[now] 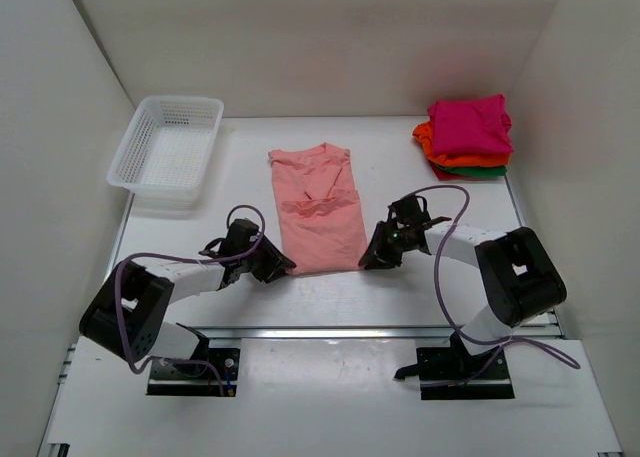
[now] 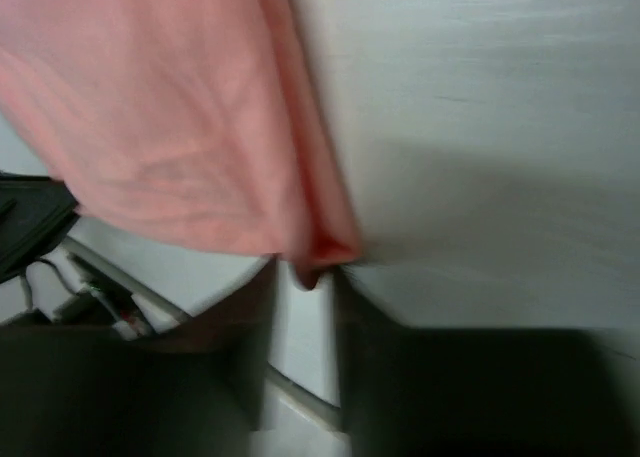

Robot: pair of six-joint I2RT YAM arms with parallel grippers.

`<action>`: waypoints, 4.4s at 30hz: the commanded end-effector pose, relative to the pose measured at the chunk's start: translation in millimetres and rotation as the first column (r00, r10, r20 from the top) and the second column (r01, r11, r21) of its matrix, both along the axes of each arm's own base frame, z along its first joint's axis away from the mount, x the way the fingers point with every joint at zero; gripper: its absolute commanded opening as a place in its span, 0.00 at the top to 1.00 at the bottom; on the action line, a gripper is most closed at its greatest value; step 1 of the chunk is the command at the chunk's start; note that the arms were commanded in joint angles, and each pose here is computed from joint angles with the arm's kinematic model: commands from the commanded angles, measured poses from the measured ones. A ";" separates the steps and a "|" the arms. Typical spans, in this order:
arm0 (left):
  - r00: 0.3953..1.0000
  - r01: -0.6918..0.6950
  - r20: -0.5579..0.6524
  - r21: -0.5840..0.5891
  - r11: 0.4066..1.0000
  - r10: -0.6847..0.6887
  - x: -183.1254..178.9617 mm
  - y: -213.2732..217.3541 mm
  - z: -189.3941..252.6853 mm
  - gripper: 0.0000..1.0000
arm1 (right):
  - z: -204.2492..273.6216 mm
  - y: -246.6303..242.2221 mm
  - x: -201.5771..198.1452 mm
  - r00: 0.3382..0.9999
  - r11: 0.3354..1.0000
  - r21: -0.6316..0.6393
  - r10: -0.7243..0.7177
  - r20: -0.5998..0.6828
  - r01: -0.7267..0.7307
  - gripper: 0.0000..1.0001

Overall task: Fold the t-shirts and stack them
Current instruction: Grab one side of the 2/3 rectangular tshirt with both arms, then fold the long partially folded tshirt into a neat square, then smooth out wrinkles on the folded tshirt

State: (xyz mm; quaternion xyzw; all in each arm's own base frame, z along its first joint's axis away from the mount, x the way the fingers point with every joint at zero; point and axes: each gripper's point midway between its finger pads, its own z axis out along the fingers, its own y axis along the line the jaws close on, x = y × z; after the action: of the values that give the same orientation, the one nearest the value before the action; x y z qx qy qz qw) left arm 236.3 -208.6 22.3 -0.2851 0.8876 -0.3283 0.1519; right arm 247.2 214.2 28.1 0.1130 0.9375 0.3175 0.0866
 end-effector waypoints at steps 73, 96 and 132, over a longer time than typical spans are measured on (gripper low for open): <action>0.948 -0.286 0.140 -0.012 0.958 0.285 218.0 94.4 85.0 0.76 | 73.2 46.1 271.1 0.938 0.979 -0.021 0.198 0.286 -0.201 0.61; 0.965 -0.038 0.243 -0.240 0.970 0.098 209.1 62.5 96.3 0.02 | 98.4 50.8 243.6 0.864 0.942 0.019 0.298 0.405 -0.334 0.42; 0.884 -0.074 0.429 -0.261 0.963 0.184 202.3 98.2 124.2 0.01 | 44.9 95.8 258.5 0.764 0.812 0.214 0.372 0.528 -0.544 0.55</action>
State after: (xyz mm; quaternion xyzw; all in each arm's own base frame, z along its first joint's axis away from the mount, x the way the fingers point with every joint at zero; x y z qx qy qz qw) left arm 442.6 -112.5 120.5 -0.2967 0.7743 -0.4644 0.3111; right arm 502.6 311.3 68.5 -0.1815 0.8222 0.5037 0.1931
